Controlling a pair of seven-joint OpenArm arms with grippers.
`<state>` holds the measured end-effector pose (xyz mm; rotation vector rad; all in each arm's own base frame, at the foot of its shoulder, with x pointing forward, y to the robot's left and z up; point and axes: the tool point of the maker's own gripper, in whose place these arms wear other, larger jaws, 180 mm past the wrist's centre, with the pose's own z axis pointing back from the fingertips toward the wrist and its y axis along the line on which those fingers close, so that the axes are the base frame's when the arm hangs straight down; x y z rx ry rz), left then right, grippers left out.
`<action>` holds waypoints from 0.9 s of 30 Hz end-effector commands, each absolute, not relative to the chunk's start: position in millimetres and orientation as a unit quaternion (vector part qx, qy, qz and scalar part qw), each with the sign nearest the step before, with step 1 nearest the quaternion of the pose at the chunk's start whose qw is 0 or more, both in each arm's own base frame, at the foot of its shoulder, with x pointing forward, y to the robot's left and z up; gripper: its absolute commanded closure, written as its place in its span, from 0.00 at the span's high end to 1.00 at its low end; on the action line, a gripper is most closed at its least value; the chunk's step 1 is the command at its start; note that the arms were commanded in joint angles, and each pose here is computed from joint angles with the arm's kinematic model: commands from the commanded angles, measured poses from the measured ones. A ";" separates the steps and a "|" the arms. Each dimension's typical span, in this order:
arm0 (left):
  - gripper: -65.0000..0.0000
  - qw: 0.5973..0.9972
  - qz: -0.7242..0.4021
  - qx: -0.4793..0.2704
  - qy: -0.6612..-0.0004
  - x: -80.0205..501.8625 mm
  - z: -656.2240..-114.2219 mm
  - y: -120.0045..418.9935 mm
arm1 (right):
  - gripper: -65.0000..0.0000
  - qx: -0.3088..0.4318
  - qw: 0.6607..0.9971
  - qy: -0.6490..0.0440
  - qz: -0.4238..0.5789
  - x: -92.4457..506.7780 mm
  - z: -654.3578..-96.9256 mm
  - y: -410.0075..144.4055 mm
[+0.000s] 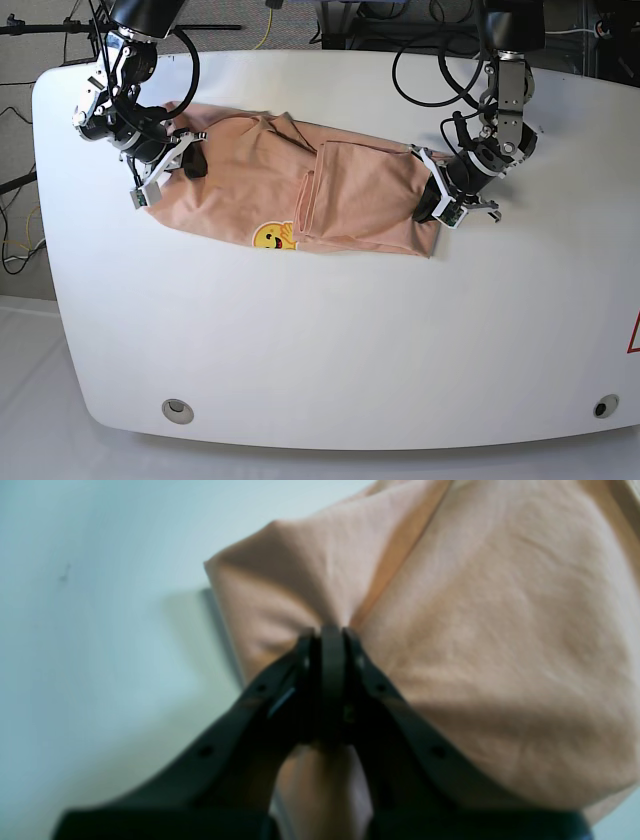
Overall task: Fold the T-shirt properly
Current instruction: 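Pull both strip ends apart with both grippers to flatten the strip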
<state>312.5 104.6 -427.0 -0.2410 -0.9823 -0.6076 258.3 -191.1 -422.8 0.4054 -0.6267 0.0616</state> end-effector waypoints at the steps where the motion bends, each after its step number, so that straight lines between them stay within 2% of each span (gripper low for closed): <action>1: 0.02 0.849 -0.306 -0.096 -0.419 300.2 -444.6 106.2 | 0.00 0.173 0.931 -0.317 0.045 267.0 -411.1 -205.5; 8: 0.02 0.846 -0.307 -0.099 -0.425 298.7 -439.1 97.4 | 0.00 0.155 0.920 -0.352 0.068 280.2 -384.3 -204.6; 27: 0.02 0.836 -0.300 -0.122 -0.442 295.3 -429.0 66.9 | 0.00 0.143 0.914 -0.354 0.135 284.3 -346.2 -162.6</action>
